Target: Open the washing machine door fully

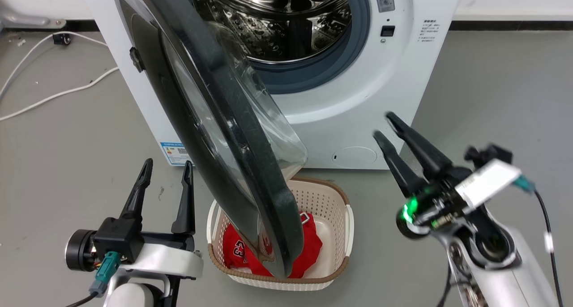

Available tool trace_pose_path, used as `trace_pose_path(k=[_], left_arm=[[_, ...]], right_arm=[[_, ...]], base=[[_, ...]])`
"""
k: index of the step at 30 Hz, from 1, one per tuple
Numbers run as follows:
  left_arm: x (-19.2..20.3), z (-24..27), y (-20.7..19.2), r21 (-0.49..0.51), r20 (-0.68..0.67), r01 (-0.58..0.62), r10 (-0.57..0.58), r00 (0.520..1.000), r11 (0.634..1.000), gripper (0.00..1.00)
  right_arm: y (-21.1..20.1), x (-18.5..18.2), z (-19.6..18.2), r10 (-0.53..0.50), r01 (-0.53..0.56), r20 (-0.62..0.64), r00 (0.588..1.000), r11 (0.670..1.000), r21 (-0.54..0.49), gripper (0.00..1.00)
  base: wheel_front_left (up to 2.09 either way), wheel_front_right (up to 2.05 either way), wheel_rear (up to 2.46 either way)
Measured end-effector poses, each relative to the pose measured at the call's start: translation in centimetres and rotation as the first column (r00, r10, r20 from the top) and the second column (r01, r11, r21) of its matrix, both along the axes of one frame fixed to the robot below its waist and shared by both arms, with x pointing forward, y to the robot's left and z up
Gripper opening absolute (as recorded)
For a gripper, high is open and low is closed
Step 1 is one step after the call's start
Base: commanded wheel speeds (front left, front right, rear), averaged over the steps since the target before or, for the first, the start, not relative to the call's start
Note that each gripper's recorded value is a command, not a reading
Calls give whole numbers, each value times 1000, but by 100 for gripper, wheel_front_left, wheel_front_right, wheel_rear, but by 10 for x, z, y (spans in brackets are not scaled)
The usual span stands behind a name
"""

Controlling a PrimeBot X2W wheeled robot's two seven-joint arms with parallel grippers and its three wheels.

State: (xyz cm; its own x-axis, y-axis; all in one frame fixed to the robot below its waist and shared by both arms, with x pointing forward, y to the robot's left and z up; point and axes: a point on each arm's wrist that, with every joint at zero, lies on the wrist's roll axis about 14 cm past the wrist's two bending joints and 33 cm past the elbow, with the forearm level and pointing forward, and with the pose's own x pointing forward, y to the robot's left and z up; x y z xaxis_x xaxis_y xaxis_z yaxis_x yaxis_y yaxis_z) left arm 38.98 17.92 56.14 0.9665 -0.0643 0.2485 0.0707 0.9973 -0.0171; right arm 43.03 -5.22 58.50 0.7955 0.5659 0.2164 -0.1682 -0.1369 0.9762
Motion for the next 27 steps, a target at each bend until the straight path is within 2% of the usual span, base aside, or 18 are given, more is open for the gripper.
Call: trace_pose_path(k=[4,8,10,12,14,16,19,20,21,24,26,27], left_arm=[[-3,0,-1,3,-1,1,-1,1000,1000,100],[-5,2,-1,3,5,2,-2,1000,1000,100],[-6,2,-1,3,6,2,-2,1000,1000,100],[-7,2,-1,2,4,3,-3,1000,1000,100],[-7,2,-1,2,5,2,-2,1000,1000,100],[-7,1,-1,2,3,1,-1,1000,1000,100],[-7,1,0,2,1,-1,1,1000,1000,100],[-7,1,0,1,1,-2,2,1000,1000,100],[-7,0,1,1,0,-4,4,1000,1000,100],[-7,0,2,1,0,-7,7,1000,1000,100],[-7,0,3,1,0,-11,11,1000,1000,100],[-7,1,3,1,1,-12,12,1000,1000,100]], right_arm=[[-30,-10,-14,-146,151,-66,987,986,67,100],[-53,-21,-30,-290,294,-99,952,955,30,100],[-70,-24,-39,-397,395,-90,914,918,-38,100],[-89,-27,-45,-506,497,-48,861,858,-129,100],[-104,-29,-49,-584,574,35,811,784,-236,100],[-116,-31,-48,-636,635,107,764,714,-295,100],[-126,-32,-45,-652,686,237,720,614,-392,100],[-131,-32,-43,-643,699,295,707,570,-432,100],[-140,-33,-35,-606,729,420,675,463,-504,100],[-148,-34,-11,-517,787,602,608,290,-545,100],[-144,-36,9,-407,821,720,562,170,-545,100],[-139,-37,17,-350,835,764,542,121,-537,100]], base=[[0,0,0],[0,0,0],[0,0,0],[0,0,0],[0,0,0],[0,0,0],[0,0,0],[0,0,0],[0,0,0],[0,0,0],[0,0,0],[0,0,0]])
